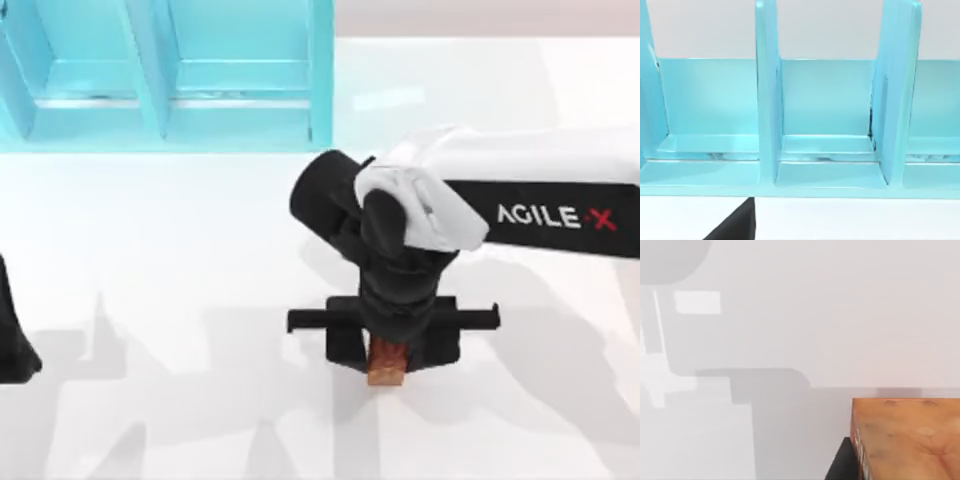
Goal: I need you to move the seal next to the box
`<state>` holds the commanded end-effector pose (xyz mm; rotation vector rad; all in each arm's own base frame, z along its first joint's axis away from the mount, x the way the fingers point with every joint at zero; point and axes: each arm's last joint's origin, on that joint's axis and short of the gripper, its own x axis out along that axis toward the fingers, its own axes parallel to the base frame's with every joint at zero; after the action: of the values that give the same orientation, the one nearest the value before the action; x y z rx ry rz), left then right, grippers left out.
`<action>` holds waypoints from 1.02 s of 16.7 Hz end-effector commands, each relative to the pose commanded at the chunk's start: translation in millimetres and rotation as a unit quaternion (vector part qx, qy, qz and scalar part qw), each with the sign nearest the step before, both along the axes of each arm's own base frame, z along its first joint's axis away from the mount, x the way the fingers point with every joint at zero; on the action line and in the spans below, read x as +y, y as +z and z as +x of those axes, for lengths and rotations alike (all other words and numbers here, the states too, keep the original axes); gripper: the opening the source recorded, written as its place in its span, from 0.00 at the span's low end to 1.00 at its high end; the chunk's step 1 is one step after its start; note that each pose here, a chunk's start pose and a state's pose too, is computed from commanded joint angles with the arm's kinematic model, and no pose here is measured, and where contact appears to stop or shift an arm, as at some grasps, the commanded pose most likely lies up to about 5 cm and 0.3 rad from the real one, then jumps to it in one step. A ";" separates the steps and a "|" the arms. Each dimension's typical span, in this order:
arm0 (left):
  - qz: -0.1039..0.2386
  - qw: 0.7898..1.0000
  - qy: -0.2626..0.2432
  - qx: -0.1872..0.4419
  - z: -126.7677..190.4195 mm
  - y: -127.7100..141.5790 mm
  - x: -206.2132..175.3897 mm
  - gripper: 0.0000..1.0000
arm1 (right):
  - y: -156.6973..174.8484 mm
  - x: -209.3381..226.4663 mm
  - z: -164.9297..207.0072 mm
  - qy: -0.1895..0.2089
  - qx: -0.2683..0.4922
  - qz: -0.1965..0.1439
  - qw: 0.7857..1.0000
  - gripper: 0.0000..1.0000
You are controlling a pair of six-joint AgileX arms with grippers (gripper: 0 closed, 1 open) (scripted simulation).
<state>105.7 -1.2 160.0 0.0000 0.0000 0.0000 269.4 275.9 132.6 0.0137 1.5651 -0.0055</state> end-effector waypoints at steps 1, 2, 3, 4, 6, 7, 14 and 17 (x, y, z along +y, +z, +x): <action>0.000 1.000 0.000 0.000 0.0 0.0 0.0 1.00 | 4.9 0.2 -0.1 0.000 0.001 -0.001 1.000 0.00; 0.000 1.000 0.000 0.000 0.0 0.0 0.0 1.00 | 10.2 -0.2 -0.3 0.000 0.004 -0.004 1.000 0.00; 0.000 1.000 0.000 0.000 0.0 0.0 0.0 1.00 | 15.9 -1.0 -0.6 -0.001 0.007 -0.007 1.000 0.00; 0.000 1.000 0.000 0.000 0.0 0.0 0.0 1.00 | 22.0 -1.4 -1.1 -0.001 0.008 -0.009 1.000 0.00; 0.000 1.000 0.000 0.000 0.0 0.0 0.0 1.00 | 35.2 -1.7 -1.1 0.000 0.005 -0.005 1.000 0.00; 0.000 1.000 0.000 0.000 0.0 0.0 0.0 1.00 | 39.3 -1.7 -0.9 0.000 0.002 -0.002 1.000 0.00; 0.000 1.000 0.000 0.000 0.0 0.0 0.0 1.00 | 47.9 -21.8 16.5 -0.001 0.003 -0.003 1.000 0.00; 0.000 1.000 0.000 0.000 0.0 0.0 0.0 1.00 | 66.6 -67.1 45.3 0.002 0.005 -0.004 1.000 0.00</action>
<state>105.7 -1.2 160.0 0.0000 0.0000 0.0000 314.7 208.7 199.2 0.0047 1.5758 -0.0094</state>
